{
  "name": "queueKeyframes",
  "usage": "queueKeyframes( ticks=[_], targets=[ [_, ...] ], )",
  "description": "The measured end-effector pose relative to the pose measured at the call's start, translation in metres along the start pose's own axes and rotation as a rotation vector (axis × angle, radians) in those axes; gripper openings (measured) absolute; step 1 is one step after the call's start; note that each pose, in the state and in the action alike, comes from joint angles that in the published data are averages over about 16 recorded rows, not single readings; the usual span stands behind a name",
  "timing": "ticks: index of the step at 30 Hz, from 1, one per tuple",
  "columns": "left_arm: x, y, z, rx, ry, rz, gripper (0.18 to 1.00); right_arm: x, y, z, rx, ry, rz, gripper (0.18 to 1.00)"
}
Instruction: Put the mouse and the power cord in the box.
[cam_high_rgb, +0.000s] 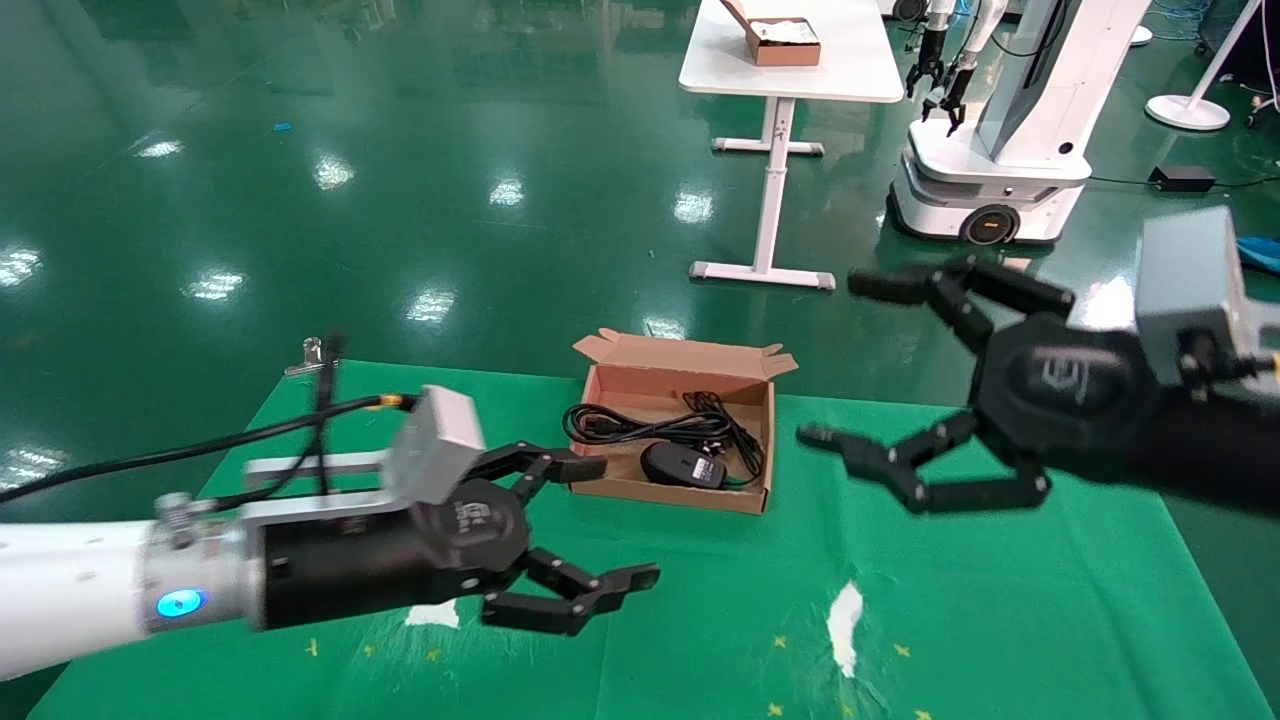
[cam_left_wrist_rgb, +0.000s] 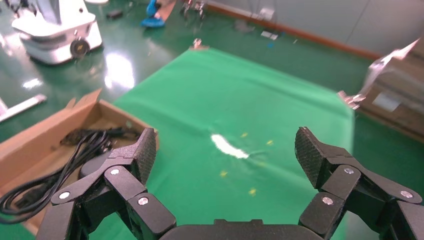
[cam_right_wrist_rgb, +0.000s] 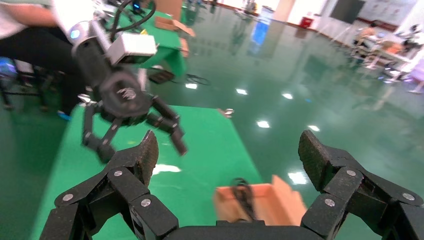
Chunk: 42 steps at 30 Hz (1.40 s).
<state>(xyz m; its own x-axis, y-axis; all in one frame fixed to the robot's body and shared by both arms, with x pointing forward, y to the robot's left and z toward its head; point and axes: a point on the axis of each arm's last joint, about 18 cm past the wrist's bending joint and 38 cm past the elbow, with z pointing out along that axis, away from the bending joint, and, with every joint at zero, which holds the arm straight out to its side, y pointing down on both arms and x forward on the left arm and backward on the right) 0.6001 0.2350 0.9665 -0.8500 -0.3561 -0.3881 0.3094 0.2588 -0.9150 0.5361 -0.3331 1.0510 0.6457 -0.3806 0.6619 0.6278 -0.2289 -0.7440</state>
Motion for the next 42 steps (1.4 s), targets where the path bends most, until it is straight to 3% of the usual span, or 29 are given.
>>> queueKeyframes(
  ticks=[20, 28, 42],
  targets=[
    [0.068, -0.043, -0.109, 0.183, 0.157, 0.101, 1.000, -0.084, -0.001, -0.003, 0.051, -0.238, 0.217, 1.001],
    [0.077, -0.049, -0.120, 0.195, 0.177, 0.122, 1.000, -0.096, -0.002, -0.005, 0.057, -0.274, 0.247, 1.001],
    [0.075, -0.047, -0.117, 0.191, 0.171, 0.115, 1.000, -0.092, -0.002, -0.004, 0.055, -0.263, 0.240, 1.001]
  ],
)
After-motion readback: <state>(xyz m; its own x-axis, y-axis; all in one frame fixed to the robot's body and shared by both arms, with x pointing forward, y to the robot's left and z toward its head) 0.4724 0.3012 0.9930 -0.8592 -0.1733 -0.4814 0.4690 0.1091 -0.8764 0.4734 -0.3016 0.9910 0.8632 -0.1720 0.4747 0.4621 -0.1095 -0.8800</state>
